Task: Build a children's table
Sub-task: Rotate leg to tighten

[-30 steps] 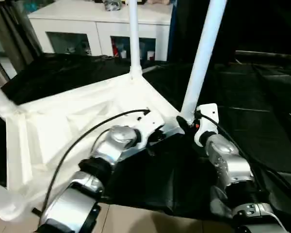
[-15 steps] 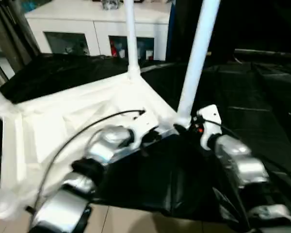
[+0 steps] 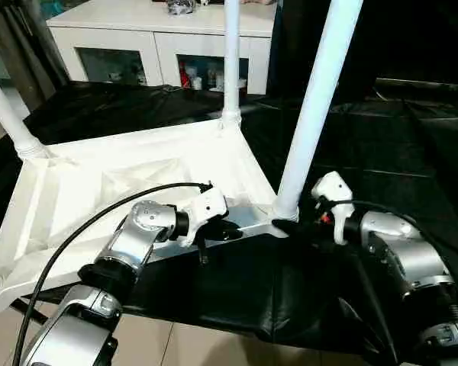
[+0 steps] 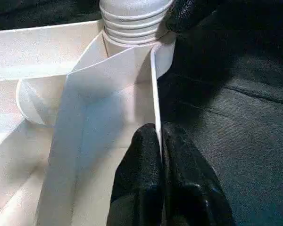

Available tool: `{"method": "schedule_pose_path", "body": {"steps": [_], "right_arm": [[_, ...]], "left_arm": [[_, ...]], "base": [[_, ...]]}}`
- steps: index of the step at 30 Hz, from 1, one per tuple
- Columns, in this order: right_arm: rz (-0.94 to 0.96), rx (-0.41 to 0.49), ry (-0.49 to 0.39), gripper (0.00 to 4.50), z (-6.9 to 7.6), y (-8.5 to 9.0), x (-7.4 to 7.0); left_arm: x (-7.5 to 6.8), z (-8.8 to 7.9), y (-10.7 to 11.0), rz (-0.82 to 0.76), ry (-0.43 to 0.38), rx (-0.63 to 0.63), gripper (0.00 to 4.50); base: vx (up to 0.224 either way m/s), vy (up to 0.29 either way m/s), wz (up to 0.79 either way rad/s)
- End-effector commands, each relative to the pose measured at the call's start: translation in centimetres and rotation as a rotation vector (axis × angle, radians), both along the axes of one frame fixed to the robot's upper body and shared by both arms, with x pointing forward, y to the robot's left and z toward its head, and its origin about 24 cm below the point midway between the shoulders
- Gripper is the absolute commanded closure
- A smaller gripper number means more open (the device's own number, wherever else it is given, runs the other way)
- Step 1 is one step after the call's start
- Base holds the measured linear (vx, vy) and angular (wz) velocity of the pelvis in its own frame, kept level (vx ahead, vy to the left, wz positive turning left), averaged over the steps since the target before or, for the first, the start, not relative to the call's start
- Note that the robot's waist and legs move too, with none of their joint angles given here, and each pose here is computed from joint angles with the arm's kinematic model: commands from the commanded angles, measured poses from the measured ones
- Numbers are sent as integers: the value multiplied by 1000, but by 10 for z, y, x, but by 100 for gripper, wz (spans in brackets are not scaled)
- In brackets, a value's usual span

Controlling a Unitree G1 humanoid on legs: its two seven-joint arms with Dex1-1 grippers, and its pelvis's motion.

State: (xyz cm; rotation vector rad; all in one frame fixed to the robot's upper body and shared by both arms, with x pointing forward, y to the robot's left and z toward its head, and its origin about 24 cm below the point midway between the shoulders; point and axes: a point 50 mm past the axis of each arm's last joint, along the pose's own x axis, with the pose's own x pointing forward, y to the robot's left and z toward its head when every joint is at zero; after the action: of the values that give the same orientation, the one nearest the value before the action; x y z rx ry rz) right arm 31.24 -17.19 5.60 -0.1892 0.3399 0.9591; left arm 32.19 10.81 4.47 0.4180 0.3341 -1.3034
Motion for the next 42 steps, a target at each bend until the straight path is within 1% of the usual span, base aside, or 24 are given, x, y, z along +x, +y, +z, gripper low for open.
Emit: {"method": "schedule_pose_path", "body": {"steps": [1,3,7,8,9,13,16,17,18,20,22,24,26,27,30,31,32,33,34,36,38,39,41,42], "right_arm": [[19,-5,-5,68,0,3,0],[23,1,-1,96,0,4,1],[21,16,4,115,-1,7,1],[21,18,5,140,-1,7,1],[21,24,8,149,-2,8,0],[1,60,3,173,-8,13,-4],[-56,70,12,179,-13,14,-3],[-111,65,21,179,-17,15,-2],[-248,54,32,180,-27,18,2],[-325,50,36,180,-31,20,4],[-558,41,49,180,-39,22,12],[-678,43,68,180,-43,25,15],[-728,48,74,180,-44,29,17],[-734,66,56,180,-42,38,19],[-708,92,23,180,-38,49,20],[-704,100,17,124,-37,51,20],[-694,126,5,124,-34,53,20],[-689,142,-2,104,-32,54,21],[-682,160,-13,104,-29,52,22],[-646,191,-10,82,-24,49,23],[-630,198,-12,68,-21,46,24],[-569,178,-31,59,-16,34,23],[-512,157,-36,39,-13,25,21],[-421,141,-29,39,-10,18,17]], "left_arm": [[-3,6,-5,-32,-10,-72,450],[-3,7,-5,-34,-6,-72,450],[-3,7,-5,-35,-4,-72,450],[-3,7,-5,-35,-4,-71,450],[-3,7,-5,-35,-2,-71,450],[-3,6,-6,-31,1,-75,450],[-3,5,-7,-18,0,-74,450],[-1,4,-9,9,-1,-65,450],[6,0,-14,101,-20,-33,450],[10,-1,-17,152,-29,-25,450],[18,-1,-30,258,-50,-20,450],[23,0,-38,341,-59,-14,450],[26,1,-43,394,-72,-18,450],[26,2,-51,392,-67,-29,450],[24,4,-58,363,-69,-44,450],[24,4,-59,357,-67,-47,450],[24,4,-59,342,-74,-49,450],[23,5,-59,333,-80,-48,450],[23,5,-57,320,-79,-50,450],[21,5,-54,276,-84,-57,450],[19,5,-51,255,-78,-57,450],[16,5,-44,204,-82,-54,450],[14,6,-39,161,-78,-56,450],[11,7,-32,134,-57,-63,450]], "base": [[0,0,0],[0,0,0],[0,0,0],[0,0,0],[0,0,0],[0,0,0],[0,0,0],[0,0,0],[0,0,0],[0,0,0],[0,0,0],[0,0,0],[0,0,0],[0,0,0],[0,0,0],[0,0,0],[0,0,0],[0,0,0],[0,0,0],[0,0,0],[0,0,0],[0,0,0],[0,0,0],[0,0,0]]}}
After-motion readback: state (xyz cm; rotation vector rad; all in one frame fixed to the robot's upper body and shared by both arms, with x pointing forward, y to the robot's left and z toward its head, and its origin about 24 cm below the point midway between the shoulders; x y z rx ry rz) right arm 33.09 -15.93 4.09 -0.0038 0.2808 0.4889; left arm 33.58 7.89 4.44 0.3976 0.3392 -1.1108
